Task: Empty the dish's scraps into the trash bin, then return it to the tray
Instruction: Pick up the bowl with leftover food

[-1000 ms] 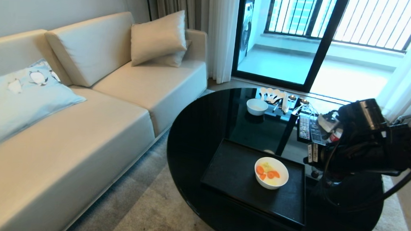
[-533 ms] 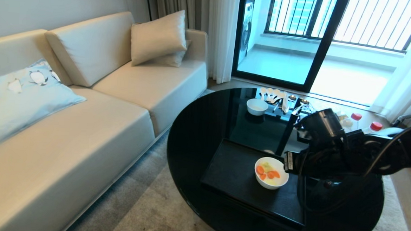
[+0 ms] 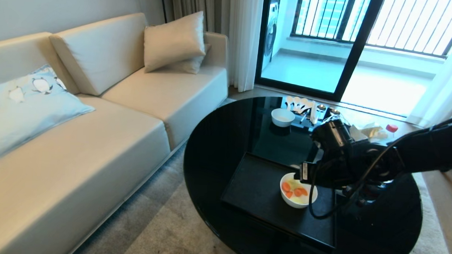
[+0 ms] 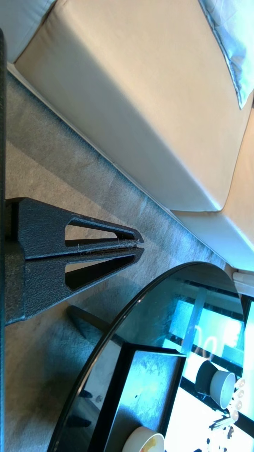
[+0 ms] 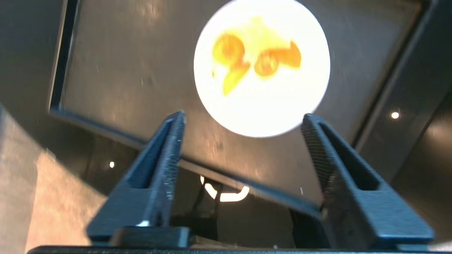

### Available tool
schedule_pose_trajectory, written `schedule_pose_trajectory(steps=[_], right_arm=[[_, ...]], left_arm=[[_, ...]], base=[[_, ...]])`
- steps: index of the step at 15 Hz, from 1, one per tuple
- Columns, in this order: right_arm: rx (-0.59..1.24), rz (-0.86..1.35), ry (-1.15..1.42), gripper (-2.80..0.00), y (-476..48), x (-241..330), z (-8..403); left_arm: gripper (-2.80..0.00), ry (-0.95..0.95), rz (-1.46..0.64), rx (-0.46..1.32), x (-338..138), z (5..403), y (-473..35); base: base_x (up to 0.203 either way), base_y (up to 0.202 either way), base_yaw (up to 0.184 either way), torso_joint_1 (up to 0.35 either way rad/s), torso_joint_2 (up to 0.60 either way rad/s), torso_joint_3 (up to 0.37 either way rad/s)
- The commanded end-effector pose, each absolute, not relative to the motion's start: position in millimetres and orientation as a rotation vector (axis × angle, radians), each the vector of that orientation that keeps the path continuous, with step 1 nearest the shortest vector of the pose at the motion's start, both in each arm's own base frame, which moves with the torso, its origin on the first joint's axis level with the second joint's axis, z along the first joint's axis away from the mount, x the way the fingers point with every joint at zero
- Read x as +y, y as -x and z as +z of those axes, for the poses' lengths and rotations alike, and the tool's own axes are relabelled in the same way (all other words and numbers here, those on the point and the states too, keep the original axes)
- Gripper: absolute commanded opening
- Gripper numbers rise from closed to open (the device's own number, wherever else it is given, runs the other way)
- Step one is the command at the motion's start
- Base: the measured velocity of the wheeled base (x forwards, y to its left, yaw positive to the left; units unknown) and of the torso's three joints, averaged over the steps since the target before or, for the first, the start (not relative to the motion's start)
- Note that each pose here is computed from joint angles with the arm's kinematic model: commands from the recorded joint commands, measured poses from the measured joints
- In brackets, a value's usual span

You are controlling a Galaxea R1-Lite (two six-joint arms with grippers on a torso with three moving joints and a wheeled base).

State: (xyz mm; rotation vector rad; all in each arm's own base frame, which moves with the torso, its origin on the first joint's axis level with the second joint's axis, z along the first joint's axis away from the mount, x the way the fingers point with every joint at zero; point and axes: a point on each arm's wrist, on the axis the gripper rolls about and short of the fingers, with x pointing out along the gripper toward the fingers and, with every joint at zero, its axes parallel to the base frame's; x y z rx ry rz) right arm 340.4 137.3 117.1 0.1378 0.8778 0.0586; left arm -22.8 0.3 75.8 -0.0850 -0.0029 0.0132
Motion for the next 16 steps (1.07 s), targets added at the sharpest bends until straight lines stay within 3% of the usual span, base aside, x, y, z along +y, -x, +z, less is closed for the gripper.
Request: schedule_pose_trajectory(steps=[1, 7, 16], right_arm=[[0.89, 0.04, -0.13, 0.0, -362.3, 144.4, 100.0], [0.903, -0.075, -0.122, 0.0, -400.0, 108.4, 73.3], [0.944, -0.151, -0.13, 0.0, -407.4, 75.6, 56.4]], left_arm=[[-2.8, 0.086, 0.014, -0.004, 0.3, 75.8, 22.8], [-2.8, 0.086, 0.014, -0.002, 0.3, 75.6, 22.8], [-2.8, 0.086, 0.014, -0.003, 0.3, 75.8, 22.8]], base=[[0.0, 0.0, 0.0, 0.0, 0.0, 0.0], [0.0, 0.0, 0.0, 0.0, 0.0, 0.0], [0.0, 0.0, 0.0, 0.0, 0.0, 0.0]])
